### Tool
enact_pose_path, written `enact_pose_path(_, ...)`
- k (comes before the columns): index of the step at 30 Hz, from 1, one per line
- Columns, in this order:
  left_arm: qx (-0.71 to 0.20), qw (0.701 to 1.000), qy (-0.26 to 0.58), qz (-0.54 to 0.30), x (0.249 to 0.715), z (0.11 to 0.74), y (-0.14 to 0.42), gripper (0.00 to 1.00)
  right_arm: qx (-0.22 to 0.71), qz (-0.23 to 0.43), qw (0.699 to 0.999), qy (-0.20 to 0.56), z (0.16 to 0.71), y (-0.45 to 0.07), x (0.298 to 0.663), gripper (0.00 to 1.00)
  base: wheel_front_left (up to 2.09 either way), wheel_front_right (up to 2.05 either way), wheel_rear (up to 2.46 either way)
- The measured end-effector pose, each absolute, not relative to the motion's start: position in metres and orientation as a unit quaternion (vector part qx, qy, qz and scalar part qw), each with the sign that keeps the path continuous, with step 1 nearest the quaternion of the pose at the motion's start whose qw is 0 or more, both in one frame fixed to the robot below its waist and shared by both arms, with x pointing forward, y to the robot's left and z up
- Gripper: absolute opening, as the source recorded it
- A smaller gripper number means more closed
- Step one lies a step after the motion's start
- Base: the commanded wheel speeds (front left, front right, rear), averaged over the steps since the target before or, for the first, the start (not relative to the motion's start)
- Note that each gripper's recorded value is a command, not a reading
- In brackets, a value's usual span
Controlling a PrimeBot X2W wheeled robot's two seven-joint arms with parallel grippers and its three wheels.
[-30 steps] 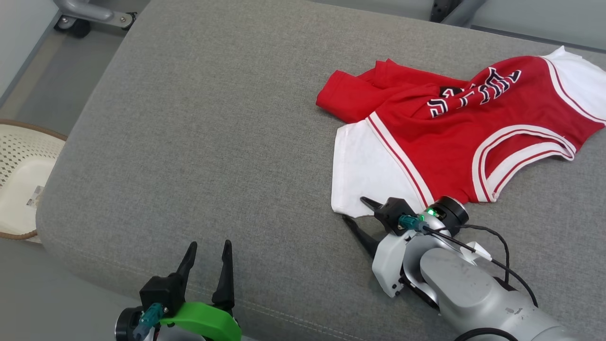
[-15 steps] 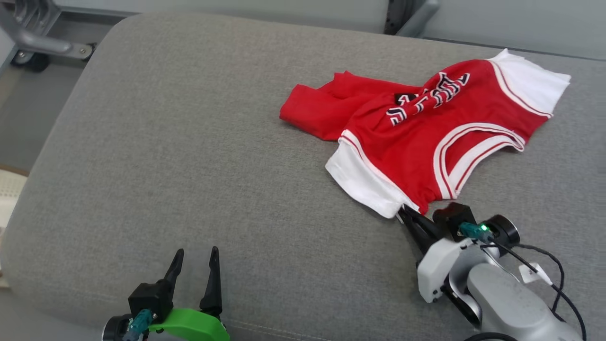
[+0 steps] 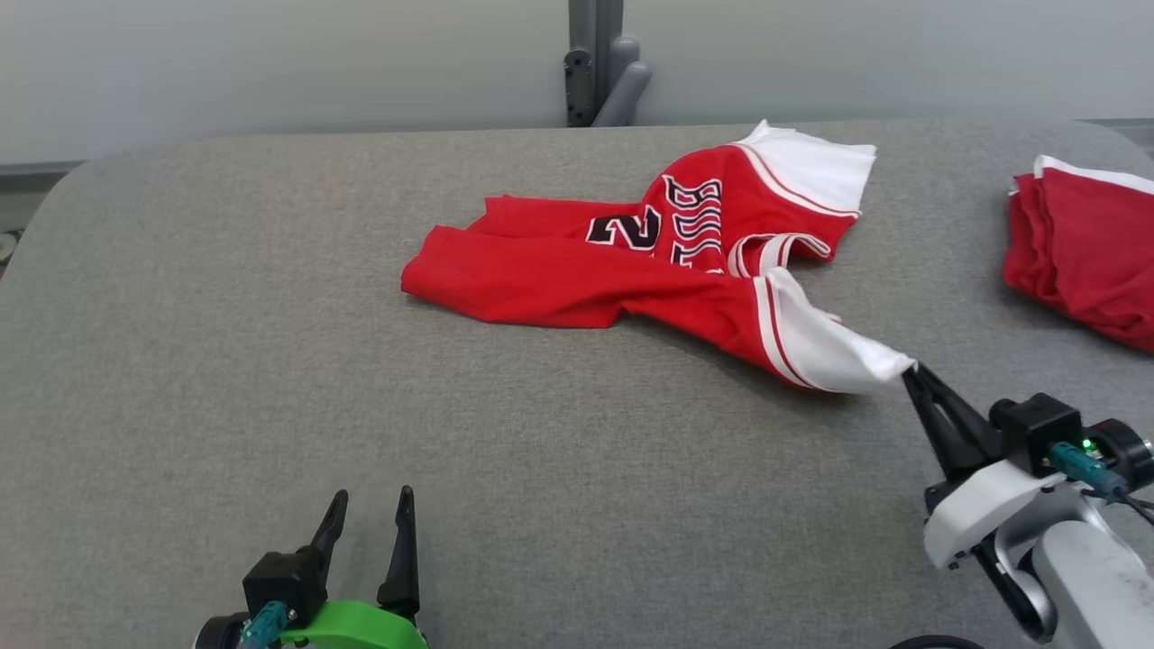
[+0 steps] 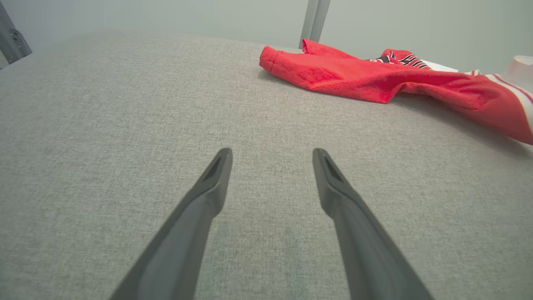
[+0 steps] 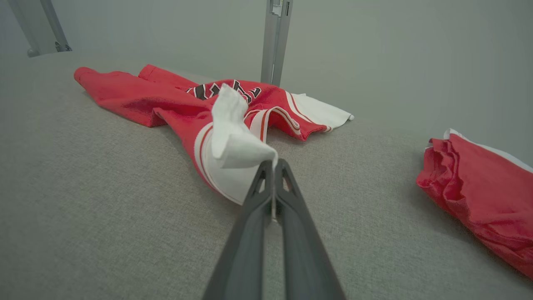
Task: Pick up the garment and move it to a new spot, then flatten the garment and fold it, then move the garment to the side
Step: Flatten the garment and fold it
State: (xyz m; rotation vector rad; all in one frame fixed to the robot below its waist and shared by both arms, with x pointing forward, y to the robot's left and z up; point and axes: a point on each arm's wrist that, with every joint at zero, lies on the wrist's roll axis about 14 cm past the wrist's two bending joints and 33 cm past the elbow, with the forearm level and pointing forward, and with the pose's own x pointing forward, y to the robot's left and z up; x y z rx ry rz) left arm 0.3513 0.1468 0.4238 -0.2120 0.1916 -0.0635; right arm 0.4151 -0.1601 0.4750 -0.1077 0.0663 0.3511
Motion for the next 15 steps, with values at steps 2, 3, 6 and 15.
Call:
enact_pose_path(2, -0.106, 0.989, 0.093, -0.045, 0.354, 0.426, 0.138, 1.00, -0.073, 0.156, 0.985, 0.009, 0.492, -0.179, 0.413, 0.00, 0.00, 0.00, 0.00)
enact_pose_path(3, -0.106, 0.989, 0.093, -0.051, 0.356, 0.427, 0.135, 1.00, -0.082, 0.146, 0.986, -0.002, 0.500, -0.188, 0.412, 0.00, 0.00, 0.00, 0.00)
enact_pose_path(6, -0.106, 0.987, 0.093, -0.071, 0.359, 0.428, 0.122, 1.00, -0.107, 0.144, 0.984, -0.019, 0.511, -0.193, 0.404, 0.00, 0.00, 0.00, 0.00)
enact_pose_path(15, -0.103, 0.987, 0.102, -0.067, 0.360, 0.422, 0.125, 1.00, -0.090, 0.121, 0.981, 0.122, 0.424, -0.212, 0.377, 1.00, 0.00, 0.00, 0.00)
